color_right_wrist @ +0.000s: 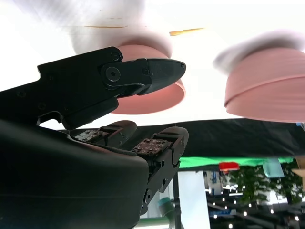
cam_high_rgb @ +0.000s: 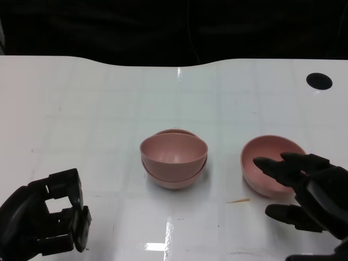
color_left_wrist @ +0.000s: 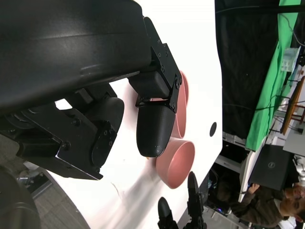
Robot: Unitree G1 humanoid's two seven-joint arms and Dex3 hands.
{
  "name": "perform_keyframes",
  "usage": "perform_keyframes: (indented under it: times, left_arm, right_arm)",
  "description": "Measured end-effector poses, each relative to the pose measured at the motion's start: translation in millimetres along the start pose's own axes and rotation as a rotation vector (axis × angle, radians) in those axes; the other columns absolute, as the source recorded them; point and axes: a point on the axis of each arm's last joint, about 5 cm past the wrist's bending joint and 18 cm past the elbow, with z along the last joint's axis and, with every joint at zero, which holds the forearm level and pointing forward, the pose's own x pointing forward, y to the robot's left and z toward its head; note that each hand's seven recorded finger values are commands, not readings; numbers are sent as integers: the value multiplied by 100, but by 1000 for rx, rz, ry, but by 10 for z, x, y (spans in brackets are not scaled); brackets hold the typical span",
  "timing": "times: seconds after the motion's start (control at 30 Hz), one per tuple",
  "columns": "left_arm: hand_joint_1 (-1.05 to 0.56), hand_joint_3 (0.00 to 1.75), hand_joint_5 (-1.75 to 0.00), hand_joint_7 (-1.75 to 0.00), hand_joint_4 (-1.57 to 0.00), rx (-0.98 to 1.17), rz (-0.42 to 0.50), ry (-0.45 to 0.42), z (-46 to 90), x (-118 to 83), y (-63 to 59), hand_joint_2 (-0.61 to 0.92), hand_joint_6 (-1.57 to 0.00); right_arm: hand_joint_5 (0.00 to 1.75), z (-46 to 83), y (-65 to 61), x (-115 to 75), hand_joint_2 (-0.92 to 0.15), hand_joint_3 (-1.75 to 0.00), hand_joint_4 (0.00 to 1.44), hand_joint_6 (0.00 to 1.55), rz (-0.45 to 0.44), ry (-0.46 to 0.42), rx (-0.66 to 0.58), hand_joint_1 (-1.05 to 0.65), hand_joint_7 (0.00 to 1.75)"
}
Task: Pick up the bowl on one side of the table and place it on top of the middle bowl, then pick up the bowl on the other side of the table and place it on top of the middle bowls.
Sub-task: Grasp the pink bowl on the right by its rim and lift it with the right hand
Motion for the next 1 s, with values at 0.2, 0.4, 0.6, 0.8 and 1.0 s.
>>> perform_keyframes:
  times: [0.2,0.4,0.6,0.8,1.0]
  left_arm:
    - [30,146,-175,-175,-97,-5,34,-3,-27,12,-25,79,-73]
    - [28,138,-175,-175,-92,-11,63,0,-28,8,-43,85,-69]
    - [28,135,-175,-175,-91,-18,78,-8,-22,7,-59,85,-68]
    - [28,133,-175,-175,-90,-8,87,-7,-14,6,-71,87,-68]
    - [28,133,-175,-175,-90,-9,97,-8,-12,10,-96,86,-69]
  right_arm:
    - [3,-77,151,172,-92,-17,50,46,88,37,-33,-75,2]
    - [4,-121,291,279,-92,-16,56,51,100,28,-42,-73,3]
    - [5,-172,408,367,-92,-18,60,55,125,14,-68,-69,4]
    - [6,-243,485,455,-92,-11,71,67,116,7,-101,-53,6]
    - [21,-255,562,507,-92,-14,105,96,81,-3,-92,-30,9]
